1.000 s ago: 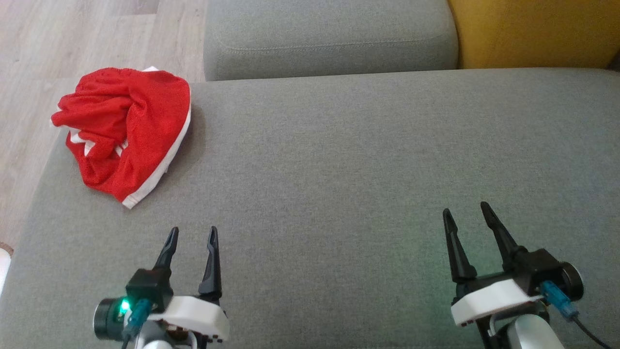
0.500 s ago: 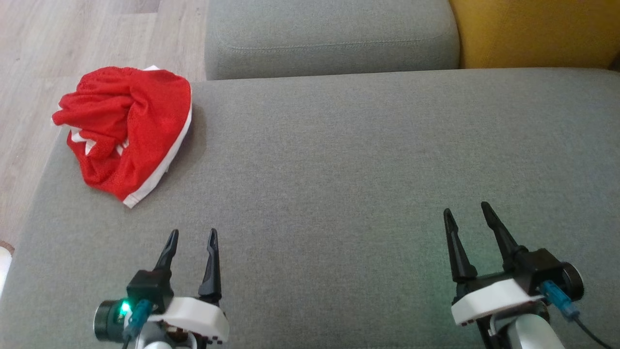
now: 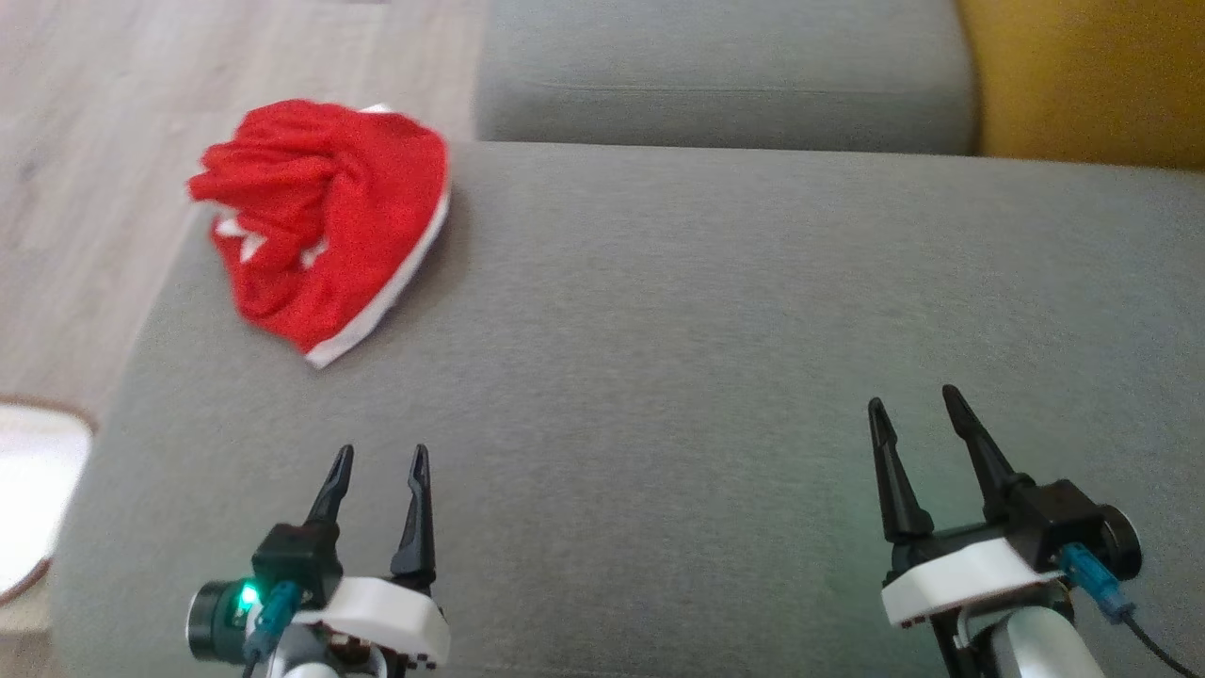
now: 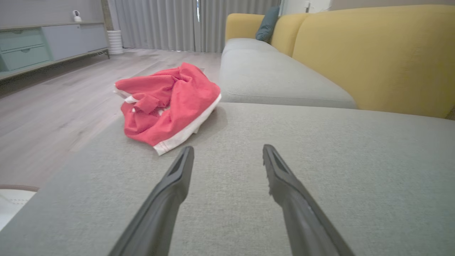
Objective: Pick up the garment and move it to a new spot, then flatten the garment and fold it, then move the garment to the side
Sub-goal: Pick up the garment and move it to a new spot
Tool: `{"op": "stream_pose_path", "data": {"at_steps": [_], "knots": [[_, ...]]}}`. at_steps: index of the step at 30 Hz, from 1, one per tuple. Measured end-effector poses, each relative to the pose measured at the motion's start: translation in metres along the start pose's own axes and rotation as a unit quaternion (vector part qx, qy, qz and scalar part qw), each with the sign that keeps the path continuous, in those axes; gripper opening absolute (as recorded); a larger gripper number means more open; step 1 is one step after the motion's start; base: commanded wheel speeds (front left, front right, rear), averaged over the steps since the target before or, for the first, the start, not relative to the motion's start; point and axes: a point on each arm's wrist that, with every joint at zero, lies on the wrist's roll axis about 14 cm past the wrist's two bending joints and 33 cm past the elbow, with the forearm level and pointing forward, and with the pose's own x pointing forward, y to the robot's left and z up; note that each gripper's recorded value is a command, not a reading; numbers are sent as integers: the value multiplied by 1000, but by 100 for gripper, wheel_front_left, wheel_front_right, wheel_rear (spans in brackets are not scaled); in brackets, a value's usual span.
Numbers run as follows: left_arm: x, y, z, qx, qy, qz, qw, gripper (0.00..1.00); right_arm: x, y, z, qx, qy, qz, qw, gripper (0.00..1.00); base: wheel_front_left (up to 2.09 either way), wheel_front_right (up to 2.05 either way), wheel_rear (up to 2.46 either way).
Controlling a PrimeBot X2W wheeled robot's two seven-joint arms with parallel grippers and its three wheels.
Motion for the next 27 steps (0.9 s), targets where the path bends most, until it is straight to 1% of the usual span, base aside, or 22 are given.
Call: {"op": "stream_pose_path", "data": {"at_steps": [8, 16, 22, 27], "knots": [[-28, 47, 5, -1, -9, 82, 997, 100, 28, 50, 2, 5, -4, 80, 997, 100, 0, 0, 0], [-69, 99, 8, 3, -17, 177, 984, 100, 46, 108, 2, 10, -2, 166, 986, 100, 0, 0, 0], [-91, 120, 11, 4, -22, 222, 975, 100, 51, 138, 0, 14, 1, 210, 978, 100, 0, 0, 0], [-94, 125, 10, 9, -19, 231, 973, 100, 52, 143, -4, 16, 6, 217, 976, 100, 0, 0, 0]]}}
